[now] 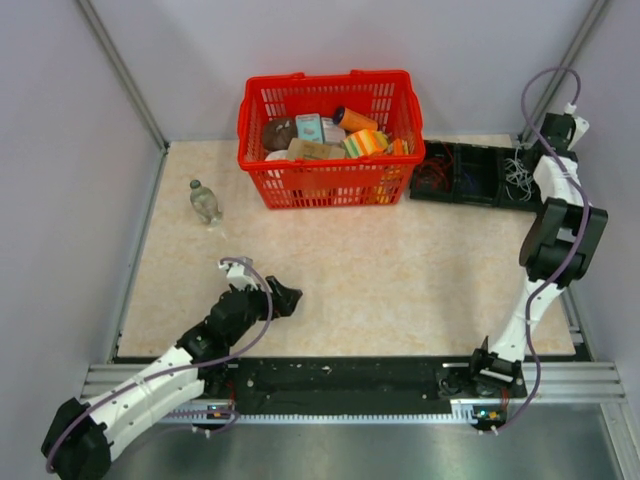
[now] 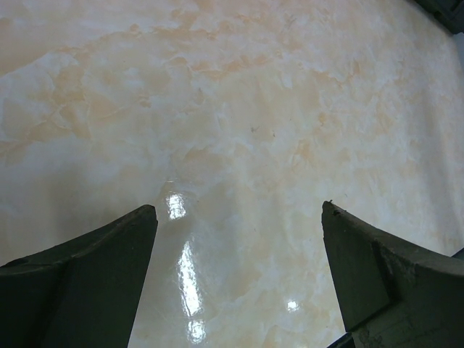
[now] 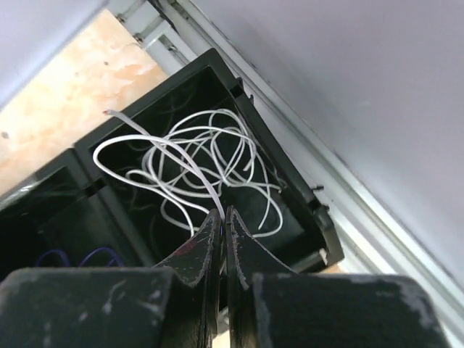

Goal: Untangle the cables

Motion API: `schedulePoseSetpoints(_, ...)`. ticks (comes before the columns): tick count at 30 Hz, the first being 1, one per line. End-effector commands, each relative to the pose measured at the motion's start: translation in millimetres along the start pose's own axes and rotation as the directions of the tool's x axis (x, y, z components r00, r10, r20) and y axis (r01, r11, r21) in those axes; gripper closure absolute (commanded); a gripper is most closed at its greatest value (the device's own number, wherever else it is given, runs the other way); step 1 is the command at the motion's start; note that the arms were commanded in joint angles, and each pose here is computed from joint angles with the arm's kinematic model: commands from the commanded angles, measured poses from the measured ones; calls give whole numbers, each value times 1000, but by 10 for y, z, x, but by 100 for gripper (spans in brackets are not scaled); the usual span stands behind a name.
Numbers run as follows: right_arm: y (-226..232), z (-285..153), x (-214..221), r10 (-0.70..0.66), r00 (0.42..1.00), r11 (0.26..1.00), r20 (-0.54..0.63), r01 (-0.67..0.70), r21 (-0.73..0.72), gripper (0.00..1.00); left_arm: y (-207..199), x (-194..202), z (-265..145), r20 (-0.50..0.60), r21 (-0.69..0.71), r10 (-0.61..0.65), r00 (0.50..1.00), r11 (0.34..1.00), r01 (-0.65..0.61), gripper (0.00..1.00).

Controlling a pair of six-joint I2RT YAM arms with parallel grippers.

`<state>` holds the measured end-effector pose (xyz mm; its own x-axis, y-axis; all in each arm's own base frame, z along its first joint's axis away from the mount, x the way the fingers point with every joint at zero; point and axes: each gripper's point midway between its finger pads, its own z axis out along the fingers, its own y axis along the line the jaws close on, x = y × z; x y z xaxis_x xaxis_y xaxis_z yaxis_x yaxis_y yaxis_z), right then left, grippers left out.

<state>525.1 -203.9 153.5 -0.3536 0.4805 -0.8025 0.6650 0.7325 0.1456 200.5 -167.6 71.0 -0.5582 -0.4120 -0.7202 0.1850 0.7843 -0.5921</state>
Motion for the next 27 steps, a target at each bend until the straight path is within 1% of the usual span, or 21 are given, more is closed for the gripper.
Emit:
schedulePoseSetpoints(1,-49,205,-61,-186,983,983,2,186,8,100,-181,-166,18,44,59,5,999,998,-8,1)
schedulePoseSetpoints(3,-73,304,-11,-231,973,973,-13,231,13,100,-184,-163,21,43,60,7,999,998,-10,1)
schedulePoseSetpoints(8,-195,534,112,-342,938,935,-57,346,80,100,-182,-156,38,36,55,10,999,998,-12,2)
schedulePoseSetpoints(11,-206,609,160,-348,935,931,-70,353,91,100,-183,-156,52,33,51,16,999,999,-17,2)
schedulePoseSetpoints(15,-73,671,217,-350,933,934,-89,355,45,99,-189,-146,73,18,45,20,1000,999,-21,2)
schedulePoseSetpoints(16,-13,675,249,-357,929,932,-93,361,23,96,-195,-151,75,18,45,20,1000,999,-21,2)
schedulePoseSetpoints(21,30,607,236,-373,923,926,-91,377,28,80,-190,-141,74,16,45,19,1000,999,-20,2)
schedulePoseSetpoints(26,-32,361,8,-333,941,939,-58,336,75,66,-198,-162,44,34,59,15,999,998,-17,3)
schedulePoseSetpoints(27,-38,277,-50,-325,944,941,-52,329,83,61,-203,-162,37,36,63,14,999,998,-17,2)
